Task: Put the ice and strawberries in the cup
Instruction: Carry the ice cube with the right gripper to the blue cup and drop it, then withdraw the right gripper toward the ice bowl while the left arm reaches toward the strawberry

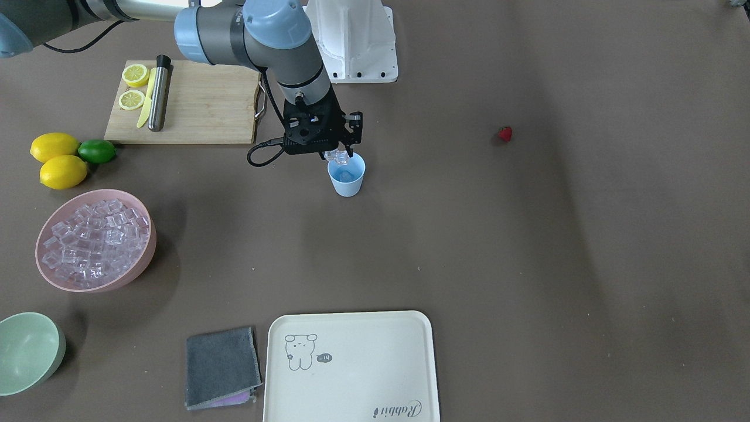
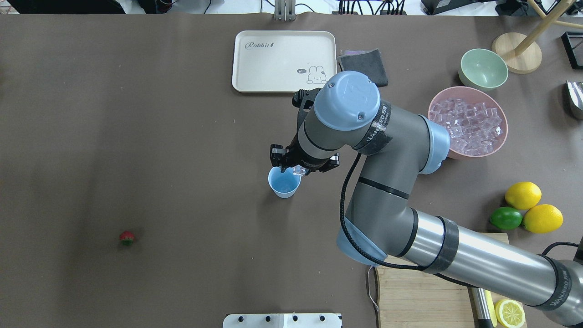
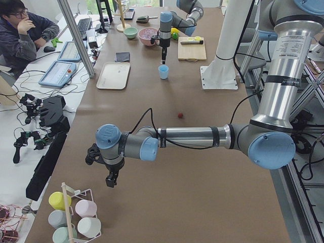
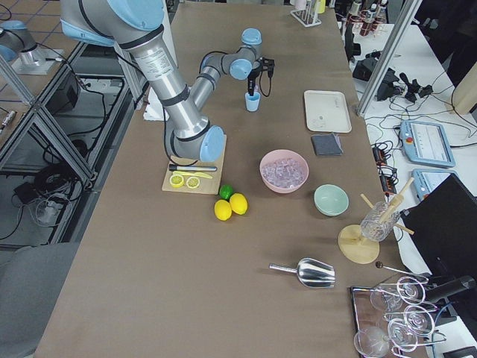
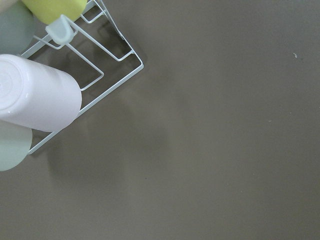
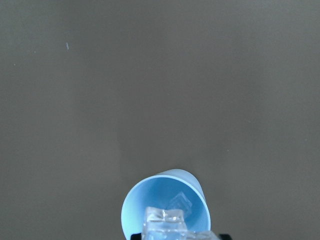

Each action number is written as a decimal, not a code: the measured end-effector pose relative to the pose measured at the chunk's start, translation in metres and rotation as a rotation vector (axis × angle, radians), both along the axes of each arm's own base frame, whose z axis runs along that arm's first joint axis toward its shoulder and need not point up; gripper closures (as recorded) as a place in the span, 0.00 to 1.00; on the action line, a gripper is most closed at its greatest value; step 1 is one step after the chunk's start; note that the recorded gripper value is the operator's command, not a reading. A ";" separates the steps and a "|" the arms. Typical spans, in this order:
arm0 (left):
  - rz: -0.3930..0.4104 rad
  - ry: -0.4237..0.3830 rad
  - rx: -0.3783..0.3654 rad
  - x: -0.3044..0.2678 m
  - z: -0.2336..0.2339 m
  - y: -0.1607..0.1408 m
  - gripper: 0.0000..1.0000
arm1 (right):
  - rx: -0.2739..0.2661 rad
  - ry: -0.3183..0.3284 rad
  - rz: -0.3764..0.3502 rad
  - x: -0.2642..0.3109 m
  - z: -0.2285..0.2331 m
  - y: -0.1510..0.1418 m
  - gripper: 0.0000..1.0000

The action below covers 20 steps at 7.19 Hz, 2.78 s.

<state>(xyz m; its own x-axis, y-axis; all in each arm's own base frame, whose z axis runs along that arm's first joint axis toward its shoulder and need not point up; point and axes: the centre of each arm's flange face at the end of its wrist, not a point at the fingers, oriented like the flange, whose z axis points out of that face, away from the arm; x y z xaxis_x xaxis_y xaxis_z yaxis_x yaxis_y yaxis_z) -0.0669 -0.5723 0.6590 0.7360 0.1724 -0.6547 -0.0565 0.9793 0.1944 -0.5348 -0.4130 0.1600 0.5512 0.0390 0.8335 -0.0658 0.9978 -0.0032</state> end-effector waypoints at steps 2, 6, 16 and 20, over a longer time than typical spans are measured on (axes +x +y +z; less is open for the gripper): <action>0.000 0.000 0.000 0.000 0.003 -0.004 0.02 | 0.003 -0.001 -0.006 -0.006 -0.003 0.005 0.38; 0.000 -0.002 0.005 0.000 0.009 -0.006 0.02 | 0.009 0.000 0.023 -0.007 -0.009 0.002 0.01; -0.210 0.216 0.236 0.187 -0.188 0.048 0.02 | 0.113 0.012 0.062 0.216 0.087 -0.087 0.01; -0.256 0.225 0.125 0.345 -0.232 0.175 0.02 | 0.102 0.051 0.067 0.251 0.125 -0.109 0.01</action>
<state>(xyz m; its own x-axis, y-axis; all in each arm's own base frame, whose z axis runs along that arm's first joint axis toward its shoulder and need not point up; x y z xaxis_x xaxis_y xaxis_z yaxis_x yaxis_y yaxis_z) 0.2776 -0.3977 0.4268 0.6058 0.0896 -0.7905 0.2455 0.9241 0.2929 -0.2833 -0.5224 0.2845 0.5919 -0.0061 0.8060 -0.1298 0.9862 0.1027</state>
